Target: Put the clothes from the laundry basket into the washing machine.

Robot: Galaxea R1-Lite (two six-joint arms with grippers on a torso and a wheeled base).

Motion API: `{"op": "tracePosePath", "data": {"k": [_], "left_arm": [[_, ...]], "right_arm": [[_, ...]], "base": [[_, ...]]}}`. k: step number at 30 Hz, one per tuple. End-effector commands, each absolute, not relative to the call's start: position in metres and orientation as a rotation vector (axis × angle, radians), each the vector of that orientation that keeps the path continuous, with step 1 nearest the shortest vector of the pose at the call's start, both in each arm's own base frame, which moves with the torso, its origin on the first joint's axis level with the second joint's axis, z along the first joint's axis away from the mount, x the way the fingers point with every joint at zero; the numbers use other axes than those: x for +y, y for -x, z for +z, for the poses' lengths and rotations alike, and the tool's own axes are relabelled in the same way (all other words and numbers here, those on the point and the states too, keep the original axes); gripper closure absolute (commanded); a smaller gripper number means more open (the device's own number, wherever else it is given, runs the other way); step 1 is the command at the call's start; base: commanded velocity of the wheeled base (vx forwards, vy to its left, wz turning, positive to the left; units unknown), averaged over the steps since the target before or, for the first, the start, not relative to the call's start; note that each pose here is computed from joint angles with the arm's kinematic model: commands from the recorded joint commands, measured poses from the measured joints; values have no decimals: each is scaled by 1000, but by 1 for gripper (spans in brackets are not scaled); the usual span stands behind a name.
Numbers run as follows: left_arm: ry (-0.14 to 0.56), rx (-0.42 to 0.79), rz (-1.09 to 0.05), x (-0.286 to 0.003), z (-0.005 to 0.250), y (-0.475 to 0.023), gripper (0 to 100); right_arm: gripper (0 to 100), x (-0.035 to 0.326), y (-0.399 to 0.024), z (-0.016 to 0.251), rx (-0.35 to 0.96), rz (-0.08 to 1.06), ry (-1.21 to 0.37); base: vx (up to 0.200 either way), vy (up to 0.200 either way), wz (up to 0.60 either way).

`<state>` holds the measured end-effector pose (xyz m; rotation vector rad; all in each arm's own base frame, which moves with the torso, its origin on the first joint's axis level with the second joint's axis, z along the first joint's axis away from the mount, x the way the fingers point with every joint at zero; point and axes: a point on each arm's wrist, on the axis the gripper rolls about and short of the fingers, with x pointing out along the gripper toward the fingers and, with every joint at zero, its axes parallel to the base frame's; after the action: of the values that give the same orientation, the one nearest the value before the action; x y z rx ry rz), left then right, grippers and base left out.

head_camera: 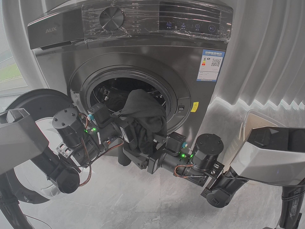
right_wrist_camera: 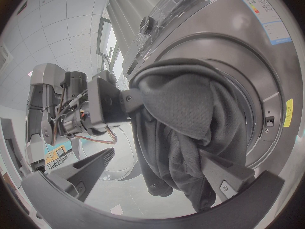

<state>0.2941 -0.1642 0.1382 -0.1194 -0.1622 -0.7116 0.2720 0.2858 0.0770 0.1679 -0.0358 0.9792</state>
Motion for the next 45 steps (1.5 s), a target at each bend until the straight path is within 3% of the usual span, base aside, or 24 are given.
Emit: {"op": "tracePosePath", "data": {"k": [1,16,17,35,36,43,45], "left_arm": [[128,-157,-705,-171,137,-292,100],[185,-137,-673,-189,135,-282,100],[188,-138,-669,-188,136,-283,100],[198,-132,-659,-186,135,-283,100],[206,-134,-660,-186,137,-283,0],[213,-129,-651,-181,138,-279,0],[218,-166,-617,-165,151,-279,0]], "right_arm": [[0,297,-282,64,-36,972,-168],[0,304,-304,65,-80,857,-208],[100,304,-304,65,-78,856,-209],[100,304,-297,67,-74,862,-211],[100,304,-297,67,-75,862,-211],[100,299,-291,70,-66,863,-208],[100,293,-283,73,-47,867,-208]], "base": [[0,0,0],[0,0,0],[0,0,0],[0,0,0],[0,0,0],[0,0,0],[0,0,0]]}}
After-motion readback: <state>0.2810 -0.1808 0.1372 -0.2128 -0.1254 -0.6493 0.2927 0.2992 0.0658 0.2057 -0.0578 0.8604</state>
